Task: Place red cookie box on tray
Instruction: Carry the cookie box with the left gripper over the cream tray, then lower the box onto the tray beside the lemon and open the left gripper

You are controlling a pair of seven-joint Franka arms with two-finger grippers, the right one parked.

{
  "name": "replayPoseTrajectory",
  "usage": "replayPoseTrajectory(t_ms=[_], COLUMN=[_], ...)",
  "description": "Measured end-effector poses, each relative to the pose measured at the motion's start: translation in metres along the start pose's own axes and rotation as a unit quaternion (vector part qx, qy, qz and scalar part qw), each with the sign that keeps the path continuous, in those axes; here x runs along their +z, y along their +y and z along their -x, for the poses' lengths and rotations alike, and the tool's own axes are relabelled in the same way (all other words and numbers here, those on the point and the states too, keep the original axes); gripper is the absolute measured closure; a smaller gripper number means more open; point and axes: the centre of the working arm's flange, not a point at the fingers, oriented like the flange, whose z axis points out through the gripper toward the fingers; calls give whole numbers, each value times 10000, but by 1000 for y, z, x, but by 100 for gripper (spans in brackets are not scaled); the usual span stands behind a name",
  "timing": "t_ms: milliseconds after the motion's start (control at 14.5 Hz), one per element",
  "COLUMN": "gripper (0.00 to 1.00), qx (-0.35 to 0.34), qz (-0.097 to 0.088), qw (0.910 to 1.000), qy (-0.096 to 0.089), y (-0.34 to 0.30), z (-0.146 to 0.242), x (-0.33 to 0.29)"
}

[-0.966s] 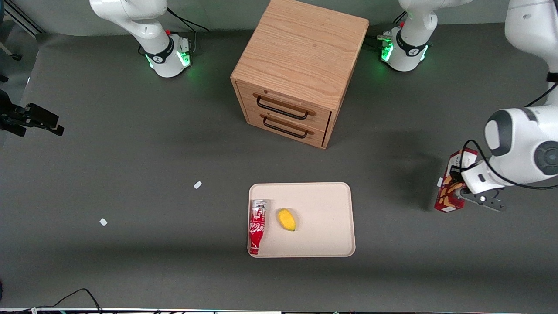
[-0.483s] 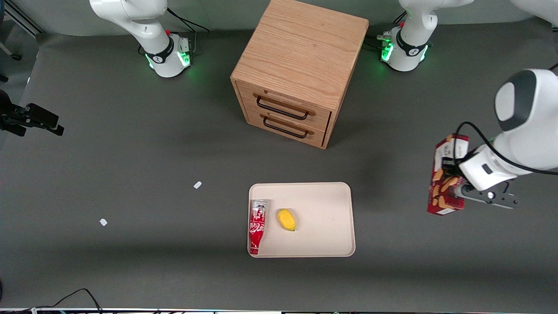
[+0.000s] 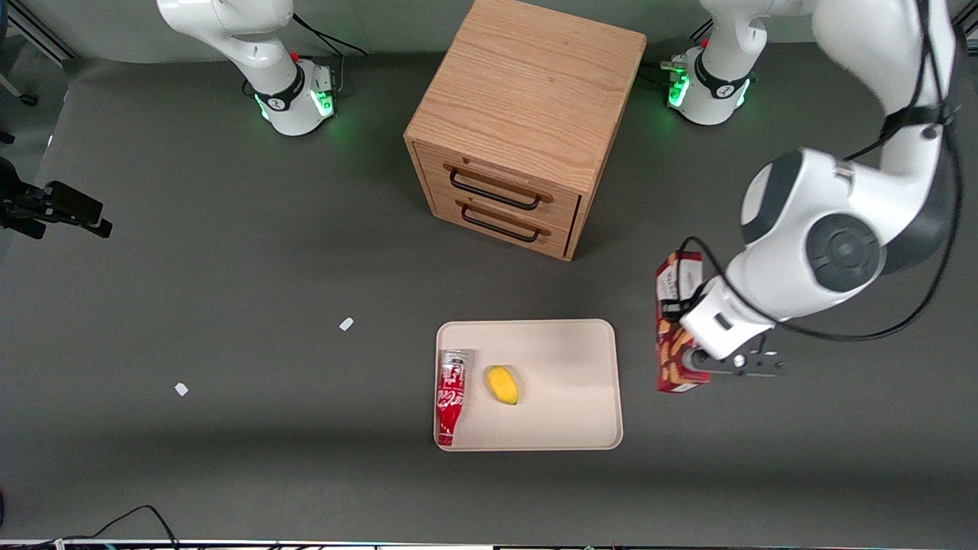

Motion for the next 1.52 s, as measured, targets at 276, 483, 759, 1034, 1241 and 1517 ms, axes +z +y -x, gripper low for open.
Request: replayPoseTrajectory(t_ms=[276,483,759,1034,1241,1517], gripper=[88,88,88,88,88,72], qx=[-10,-108,-215,-303,-373,-284], qz=[70,64,99,150,186,27], qw=[9999,9998,9997,9993,9989,9989], qy=[-114,-177,-35,140,210,360], y=[32,55,64,58,58,58], z=[-20,-28,-36,-44,-46,-48], x=[79,128,165,186,195,196])
